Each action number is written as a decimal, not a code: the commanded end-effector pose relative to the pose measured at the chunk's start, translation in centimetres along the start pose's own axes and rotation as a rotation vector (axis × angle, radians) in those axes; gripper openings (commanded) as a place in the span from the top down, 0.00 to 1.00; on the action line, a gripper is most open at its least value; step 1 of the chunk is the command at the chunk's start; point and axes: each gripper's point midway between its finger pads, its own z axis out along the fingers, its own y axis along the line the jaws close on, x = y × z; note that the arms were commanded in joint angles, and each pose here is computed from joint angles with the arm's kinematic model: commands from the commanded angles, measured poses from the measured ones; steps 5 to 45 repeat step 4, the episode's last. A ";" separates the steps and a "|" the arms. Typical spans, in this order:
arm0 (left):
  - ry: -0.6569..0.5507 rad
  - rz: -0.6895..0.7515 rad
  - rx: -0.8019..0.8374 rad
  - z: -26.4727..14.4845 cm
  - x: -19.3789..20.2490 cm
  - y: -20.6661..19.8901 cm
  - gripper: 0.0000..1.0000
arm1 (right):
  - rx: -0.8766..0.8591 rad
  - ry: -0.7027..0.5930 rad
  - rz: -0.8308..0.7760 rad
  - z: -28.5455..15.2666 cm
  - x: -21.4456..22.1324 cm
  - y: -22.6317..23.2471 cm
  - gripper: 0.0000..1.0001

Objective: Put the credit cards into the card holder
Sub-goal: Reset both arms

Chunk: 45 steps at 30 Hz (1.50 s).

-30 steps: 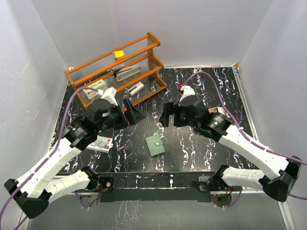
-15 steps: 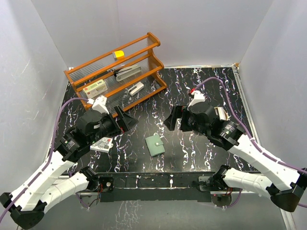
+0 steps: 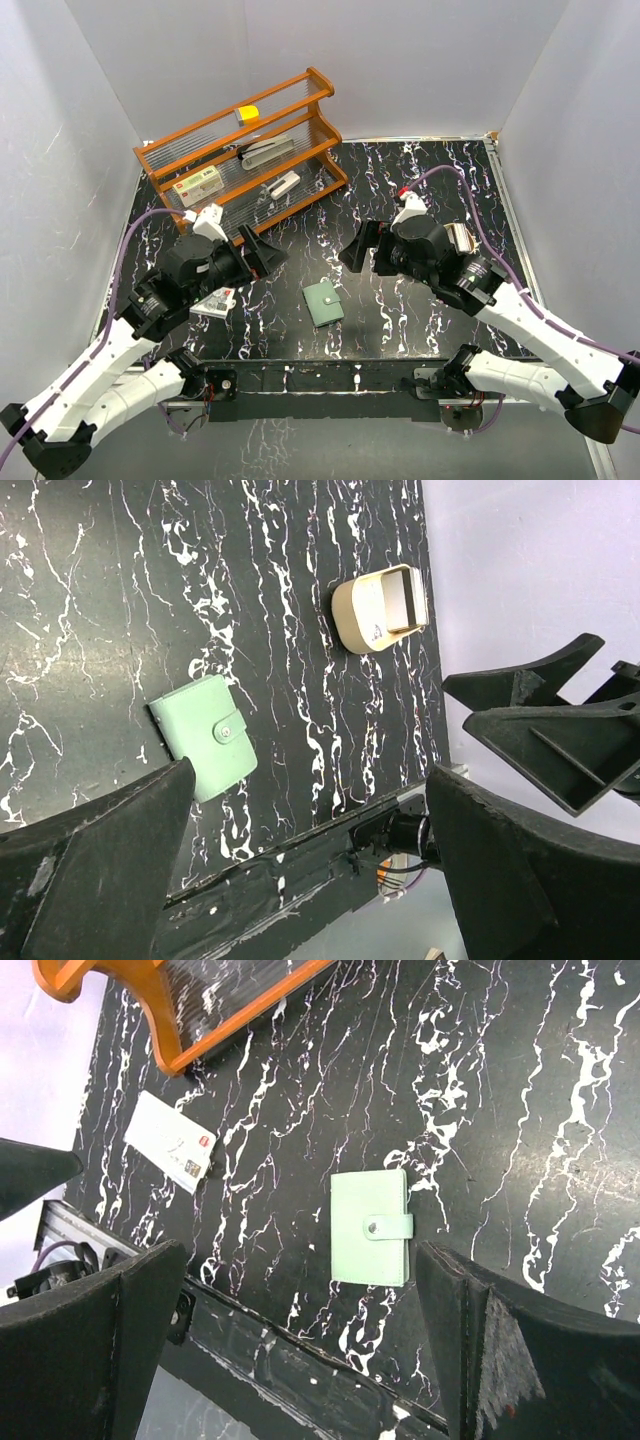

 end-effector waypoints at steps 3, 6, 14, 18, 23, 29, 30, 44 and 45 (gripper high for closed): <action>-0.050 0.006 0.068 0.1 -1.2 -1.6 0.01 | -0.060 -0.057 0.015 -0.4 -1.3 1.3 0.02; -0.060 0.013 0.081 0.0 -1.3 -1.7 0.01 | -0.063 -0.056 0.013 -0.4 -1.3 1.3 0.02; -0.060 0.013 0.081 0.0 -1.3 -1.7 0.01 | -0.063 -0.056 0.013 -0.4 -1.3 1.3 0.02; -0.060 0.013 0.081 0.0 -1.3 -1.7 0.01 | -0.063 -0.056 0.013 -0.4 -1.3 1.3 0.02; -0.060 0.013 0.081 0.0 -1.3 -1.7 0.01 | -0.063 -0.056 0.013 -0.4 -1.3 1.3 0.02; -0.060 0.013 0.081 0.0 -1.3 -1.7 0.01 | -0.063 -0.056 0.013 -0.4 -1.3 1.3 0.02; -0.060 0.013 0.081 0.0 -1.3 -1.7 0.01 | -0.063 -0.056 0.013 -0.4 -1.3 1.3 0.02; -0.060 0.013 0.081 0.0 -1.3 -1.7 0.01 | -0.063 -0.056 0.013 -0.4 -1.3 1.3 0.02; -0.060 0.013 0.081 0.0 -1.3 -1.7 0.01 | -0.063 -0.056 0.013 -0.4 -1.3 1.3 0.02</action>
